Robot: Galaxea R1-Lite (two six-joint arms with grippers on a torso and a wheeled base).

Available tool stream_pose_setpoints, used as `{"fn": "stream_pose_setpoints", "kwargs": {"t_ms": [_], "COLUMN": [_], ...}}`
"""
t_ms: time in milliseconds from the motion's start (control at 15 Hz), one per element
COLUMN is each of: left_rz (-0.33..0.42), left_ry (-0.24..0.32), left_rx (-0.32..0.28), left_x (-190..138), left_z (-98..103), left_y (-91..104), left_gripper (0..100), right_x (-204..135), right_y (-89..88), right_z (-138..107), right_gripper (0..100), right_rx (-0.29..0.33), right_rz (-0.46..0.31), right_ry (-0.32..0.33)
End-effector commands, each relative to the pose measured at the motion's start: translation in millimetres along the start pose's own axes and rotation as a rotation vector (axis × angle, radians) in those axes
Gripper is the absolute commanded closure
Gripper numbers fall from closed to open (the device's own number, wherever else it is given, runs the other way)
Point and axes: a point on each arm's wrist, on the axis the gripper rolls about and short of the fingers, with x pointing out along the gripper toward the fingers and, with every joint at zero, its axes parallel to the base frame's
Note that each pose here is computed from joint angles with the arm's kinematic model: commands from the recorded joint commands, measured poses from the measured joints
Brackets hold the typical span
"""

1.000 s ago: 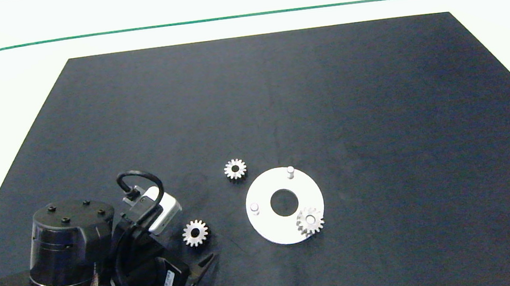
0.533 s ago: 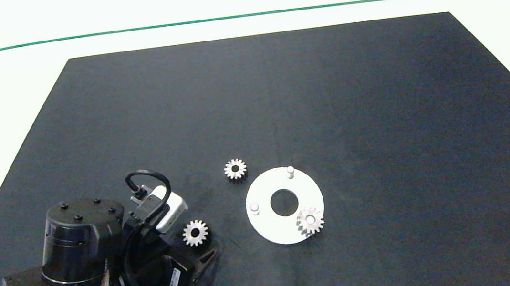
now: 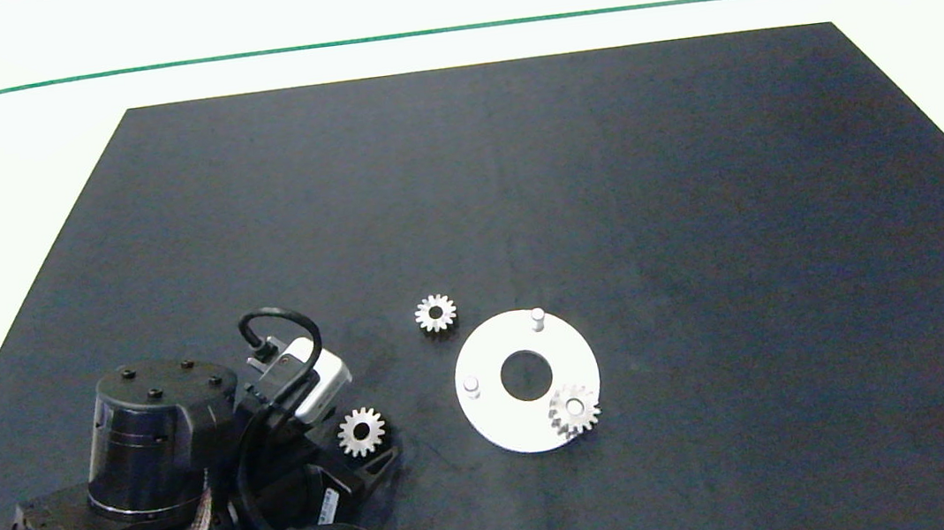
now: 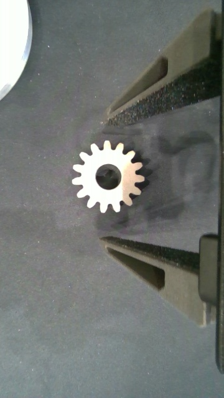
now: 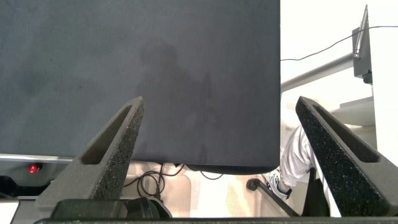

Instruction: Install three planetary gears onto the carrier pins

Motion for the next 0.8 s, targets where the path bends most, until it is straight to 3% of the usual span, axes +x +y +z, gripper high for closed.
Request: {"fn": "stream_pose_setpoints", "kwargs": {"t_ms": [67, 800], "left_rz": [0.021, 0.02], "left_ry": [0.018, 0.029], "left_rx": [0.009, 0.012], "left_x": [3.6, 5.6], "left_z": [-1.8, -3.3], "left_y": [-0.9, -1.5], "left_gripper": [36, 59], "right_x": [0.4, -0.8], "right_y": [0.1, -0.8], "right_z": [0.1, 1.6], "right_gripper": [0, 0], "right_rx": [-0.004, -0.001], "right_rz": [-0.001, -0.002], "right_ry": [0.007, 0.0]}}
